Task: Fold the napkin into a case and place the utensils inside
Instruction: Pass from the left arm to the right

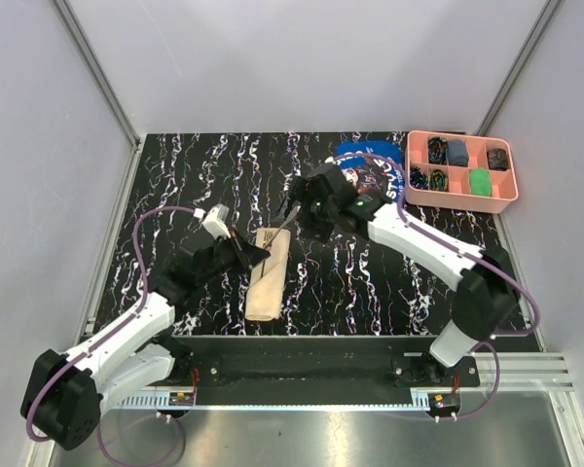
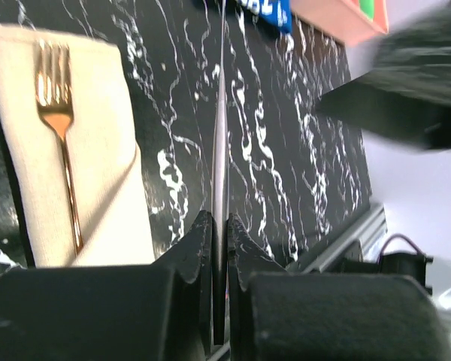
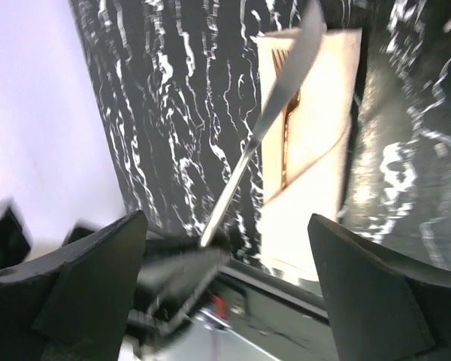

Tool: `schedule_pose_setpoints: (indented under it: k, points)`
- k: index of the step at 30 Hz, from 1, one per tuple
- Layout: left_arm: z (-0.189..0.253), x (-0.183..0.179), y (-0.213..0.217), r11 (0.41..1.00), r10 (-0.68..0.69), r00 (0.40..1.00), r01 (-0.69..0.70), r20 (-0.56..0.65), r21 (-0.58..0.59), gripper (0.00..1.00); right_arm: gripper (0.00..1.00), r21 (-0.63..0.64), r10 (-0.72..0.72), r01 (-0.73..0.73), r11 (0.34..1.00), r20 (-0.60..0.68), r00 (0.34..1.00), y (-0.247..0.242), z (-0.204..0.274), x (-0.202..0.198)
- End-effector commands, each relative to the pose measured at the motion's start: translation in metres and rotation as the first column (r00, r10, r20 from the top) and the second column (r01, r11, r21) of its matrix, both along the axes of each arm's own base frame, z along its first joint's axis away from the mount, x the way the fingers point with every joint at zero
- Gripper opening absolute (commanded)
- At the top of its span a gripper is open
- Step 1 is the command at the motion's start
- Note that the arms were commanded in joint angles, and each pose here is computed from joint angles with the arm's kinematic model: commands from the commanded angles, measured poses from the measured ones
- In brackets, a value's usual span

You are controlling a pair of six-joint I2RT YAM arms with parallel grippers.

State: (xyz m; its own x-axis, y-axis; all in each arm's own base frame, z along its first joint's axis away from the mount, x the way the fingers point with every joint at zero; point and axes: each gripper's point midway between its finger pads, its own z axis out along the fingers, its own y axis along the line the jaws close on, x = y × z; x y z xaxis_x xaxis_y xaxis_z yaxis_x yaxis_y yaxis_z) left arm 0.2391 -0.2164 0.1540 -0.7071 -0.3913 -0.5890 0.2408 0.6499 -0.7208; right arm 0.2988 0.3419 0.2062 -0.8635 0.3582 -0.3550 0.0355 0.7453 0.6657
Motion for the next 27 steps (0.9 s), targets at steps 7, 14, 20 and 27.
schedule_pose_setpoints:
  k: [7,14,20,27]
  points:
    - [0.031,0.015,0.011,0.99,0.12,0.985,-0.11,0.123,-0.082,0.0,0.8,0.183,-0.255,0.287,0.94,-0.178,0.95,0.043,-0.007,0.021]
    - [0.031,0.015,0.009,0.989,0.121,0.985,-0.109,0.122,-0.101,0.0,0.5,0.213,-0.274,0.317,0.924,-0.207,0.939,0.053,-0.014,0.026]
    - [0.029,0.013,0.01,0.989,0.121,0.986,-0.109,0.119,-0.104,0.0,0.4,0.193,-0.28,0.319,0.928,-0.201,0.939,0.054,-0.016,0.03]
    - [0.031,0.013,0.011,0.988,0.127,0.983,-0.114,0.13,-0.102,0.0,0.38,0.153,-0.287,0.321,0.935,-0.208,0.935,0.048,-0.028,0.025]
